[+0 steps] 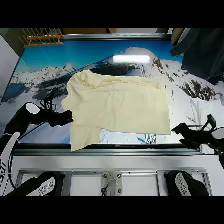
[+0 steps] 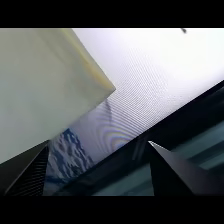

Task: Fold the clothes and pants, and hang the long-sleeved shirts on hangers.

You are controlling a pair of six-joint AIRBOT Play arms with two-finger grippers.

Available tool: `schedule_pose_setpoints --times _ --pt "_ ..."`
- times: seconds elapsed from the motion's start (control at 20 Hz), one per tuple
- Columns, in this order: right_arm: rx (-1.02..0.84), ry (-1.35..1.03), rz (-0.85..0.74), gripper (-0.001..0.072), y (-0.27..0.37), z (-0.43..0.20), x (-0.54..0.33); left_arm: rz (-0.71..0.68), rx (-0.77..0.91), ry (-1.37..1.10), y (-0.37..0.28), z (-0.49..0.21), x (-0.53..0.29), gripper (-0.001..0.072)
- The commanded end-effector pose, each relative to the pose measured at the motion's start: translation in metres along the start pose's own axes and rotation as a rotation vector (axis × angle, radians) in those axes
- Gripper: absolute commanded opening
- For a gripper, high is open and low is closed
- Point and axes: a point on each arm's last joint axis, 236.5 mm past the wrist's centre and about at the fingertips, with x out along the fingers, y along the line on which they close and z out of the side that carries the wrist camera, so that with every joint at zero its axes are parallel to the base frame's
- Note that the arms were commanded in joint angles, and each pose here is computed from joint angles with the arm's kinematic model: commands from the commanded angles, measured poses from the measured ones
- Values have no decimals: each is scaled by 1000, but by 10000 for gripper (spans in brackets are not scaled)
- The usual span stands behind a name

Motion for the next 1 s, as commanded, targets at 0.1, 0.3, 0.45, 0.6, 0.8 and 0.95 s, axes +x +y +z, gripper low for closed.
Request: schedule_pose_setpoints --times 0.1,0.3,0.45,0.6,0.8,0.95 --pt "154 -64 149 659 15 5 44 -1 59 -9 -14 -3 -2 6" --pt "95 -91 163 658 33 5 64 -1 59 -9 -14 -3 -3 7" --pt "18 -122 164 607 46 4 70 -1 58 -9 -14 -3 -3 6" --pt "-130 -143 172 70 57 7 66 -1 59 -12 -14 -2 -3 6" --pt "-401 -208 202 7 101 32 25 -11 33 -143 -15 24 -44 6" --pt "-640 -381 243 7 172 72 -71 -57 107 -416 -53 68 -153 6"
